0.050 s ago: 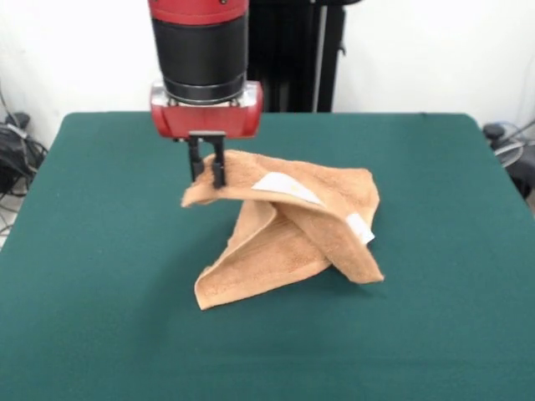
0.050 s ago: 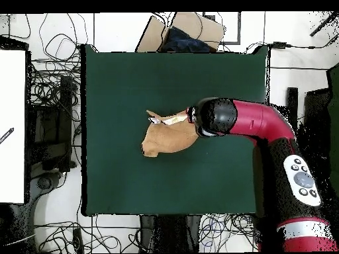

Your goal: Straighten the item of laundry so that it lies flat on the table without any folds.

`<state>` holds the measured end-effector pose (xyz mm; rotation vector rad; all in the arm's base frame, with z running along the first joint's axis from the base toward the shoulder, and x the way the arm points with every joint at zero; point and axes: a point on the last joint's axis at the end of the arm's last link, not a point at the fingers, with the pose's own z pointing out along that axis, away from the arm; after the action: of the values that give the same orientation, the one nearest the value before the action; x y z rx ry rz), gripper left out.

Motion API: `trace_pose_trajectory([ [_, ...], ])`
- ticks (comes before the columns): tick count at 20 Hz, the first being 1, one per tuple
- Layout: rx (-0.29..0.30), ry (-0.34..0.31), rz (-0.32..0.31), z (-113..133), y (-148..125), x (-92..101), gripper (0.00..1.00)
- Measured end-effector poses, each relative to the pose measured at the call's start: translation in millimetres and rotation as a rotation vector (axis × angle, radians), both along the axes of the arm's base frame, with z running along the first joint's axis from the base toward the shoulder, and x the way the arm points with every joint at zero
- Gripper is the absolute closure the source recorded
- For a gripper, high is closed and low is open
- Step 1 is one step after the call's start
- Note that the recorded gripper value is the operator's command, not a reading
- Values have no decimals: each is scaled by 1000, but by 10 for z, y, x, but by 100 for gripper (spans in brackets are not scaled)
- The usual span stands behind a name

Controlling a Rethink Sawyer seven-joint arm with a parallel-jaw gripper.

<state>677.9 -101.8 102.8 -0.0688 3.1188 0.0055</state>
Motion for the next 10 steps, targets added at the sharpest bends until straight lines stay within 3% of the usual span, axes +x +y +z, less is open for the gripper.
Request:
trace_pose_trajectory([
  [10,-90,-21,34,218,-249,178,100],
])
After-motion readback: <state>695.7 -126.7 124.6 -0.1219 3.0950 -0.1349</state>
